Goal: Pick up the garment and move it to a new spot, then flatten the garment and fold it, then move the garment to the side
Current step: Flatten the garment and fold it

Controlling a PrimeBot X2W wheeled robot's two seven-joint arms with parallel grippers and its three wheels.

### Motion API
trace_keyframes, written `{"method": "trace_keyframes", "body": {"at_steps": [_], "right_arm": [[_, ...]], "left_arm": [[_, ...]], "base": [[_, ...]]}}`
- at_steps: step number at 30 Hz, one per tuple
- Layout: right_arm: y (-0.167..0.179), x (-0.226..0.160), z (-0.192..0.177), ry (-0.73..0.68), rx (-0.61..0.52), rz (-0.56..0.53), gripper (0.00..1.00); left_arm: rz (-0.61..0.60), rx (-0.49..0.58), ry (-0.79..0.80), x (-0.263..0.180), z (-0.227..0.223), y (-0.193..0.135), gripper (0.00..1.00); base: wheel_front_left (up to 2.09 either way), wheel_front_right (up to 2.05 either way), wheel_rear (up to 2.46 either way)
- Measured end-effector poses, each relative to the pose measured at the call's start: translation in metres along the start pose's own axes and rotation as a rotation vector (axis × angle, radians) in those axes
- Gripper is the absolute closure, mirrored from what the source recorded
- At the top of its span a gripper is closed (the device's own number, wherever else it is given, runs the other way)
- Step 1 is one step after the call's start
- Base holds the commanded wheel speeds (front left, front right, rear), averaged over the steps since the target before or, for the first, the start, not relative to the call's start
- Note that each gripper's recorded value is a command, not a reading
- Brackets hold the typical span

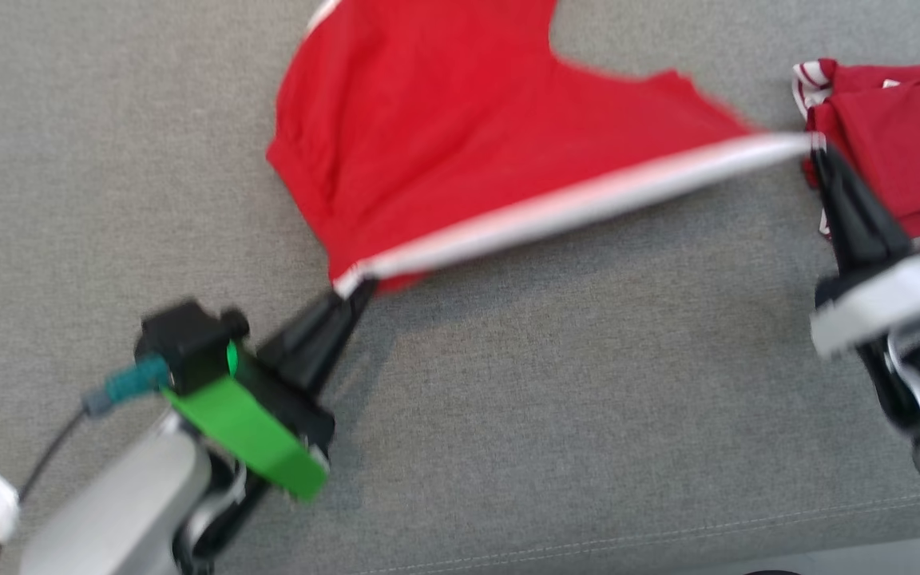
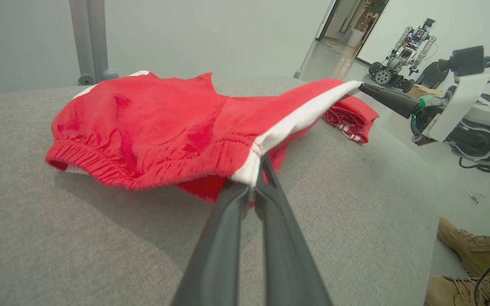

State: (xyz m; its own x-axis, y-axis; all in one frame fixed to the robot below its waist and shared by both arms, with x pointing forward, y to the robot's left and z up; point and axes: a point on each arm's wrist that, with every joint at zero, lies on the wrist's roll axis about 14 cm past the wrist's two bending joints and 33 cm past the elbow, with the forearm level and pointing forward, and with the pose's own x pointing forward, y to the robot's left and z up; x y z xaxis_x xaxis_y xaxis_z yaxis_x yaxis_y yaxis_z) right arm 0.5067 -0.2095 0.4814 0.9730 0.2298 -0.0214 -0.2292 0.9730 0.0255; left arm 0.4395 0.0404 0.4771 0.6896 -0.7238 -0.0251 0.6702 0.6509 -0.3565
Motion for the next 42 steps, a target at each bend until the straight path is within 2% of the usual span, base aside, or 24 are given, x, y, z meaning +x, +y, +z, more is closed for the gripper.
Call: {"method": "trace_keyframes", "body": {"at_steps": [4, 7, 10, 12, 13, 15, 17, 22, 26, 28, 32, 36, 42], "right_arm": [[-0.006, -0.055, -0.02, 0.082, -0.013, -0.016, 1.0], [-0.004, -0.085, -0.021, 0.102, -0.024, -0.01, 1.0], [-0.007, -0.109, -0.008, 0.077, -0.032, -0.024, 1.0], [-0.001, -0.11, 0.01, 0.031, -0.029, -0.007, 1.0], [0.004, -0.106, 0.019, 0.012, -0.027, 0.009, 1.0], [0.017, -0.096, 0.031, 0.008, -0.021, 0.05, 1.0], [0.028, -0.082, 0.039, 0.022, -0.018, 0.092, 1.0], [0.04, -0.025, 0.061, 0.033, -0.046, 0.166, 1.0], [0.041, 0.023, 0.049, 0.111, -0.068, 0.191, 1.0], [0.049, 0.047, 0.041, 0.134, -0.054, 0.218, 1.0], [0.068, 0.09, 0.015, 0.198, -0.043, 0.264, 1.0], [0.09, 0.124, -0.01, 0.269, -0.042, 0.312, 1.0], [0.115, 0.168, -0.022, 0.276, -0.022, 0.355, 1.0]], "left_arm": [[0.021, -0.082, 0.026, -0.033, -0.022, -0.026, 1.0], [0.077, -0.142, 0.05, -0.059, -0.041, -0.038, 1.0], [0.173, -0.25, 0.082, -0.087, -0.067, -0.051, 1.0], [0.227, -0.339, 0.054, -0.094, -0.068, -0.056, 1.0], [0.234, -0.351, 0.043, -0.095, -0.066, -0.057, 1.0], [0.234, -0.402, 0.014, -0.09, -0.057, -0.057, 1.0], [0.211, -0.405, -0.012, -0.077, -0.045, -0.056, 1.0], [0.175, -0.437, -0.086, -0.036, -0.007, -0.034, 1.0], [0.204, -0.433, -0.107, -0.013, 0.007, -0.008, 1.0], [0.249, -0.458, -0.108, -0.009, 0.006, 0.007, 1.0], [0.396, -0.428, -0.109, -0.016, 0.0, 0.052, 1.0], [0.467, -0.444, -0.08, -0.02, -0.016, 0.072, 1.0], [0.525, -0.41, -0.057, -0.022, -0.026, 0.096, 1.0]], "base": [[0.0, 0.0, 0.0], [0.0, 0.0, 0.0], [0.0, 0.0, 0.0], [0.0, 0.0, 0.0], [0.0, 0.0, 0.0], [0.0, 0.0, 0.0], [0.0, 0.0, 0.0], [0.0, 0.0, 0.0], [0.0, 0.0, 0.0], [0.0, 0.0, 0.0], [0.0, 0.0, 0.0], [0.0, 0.0, 0.0], [0.0, 0.0, 0.0]]}}
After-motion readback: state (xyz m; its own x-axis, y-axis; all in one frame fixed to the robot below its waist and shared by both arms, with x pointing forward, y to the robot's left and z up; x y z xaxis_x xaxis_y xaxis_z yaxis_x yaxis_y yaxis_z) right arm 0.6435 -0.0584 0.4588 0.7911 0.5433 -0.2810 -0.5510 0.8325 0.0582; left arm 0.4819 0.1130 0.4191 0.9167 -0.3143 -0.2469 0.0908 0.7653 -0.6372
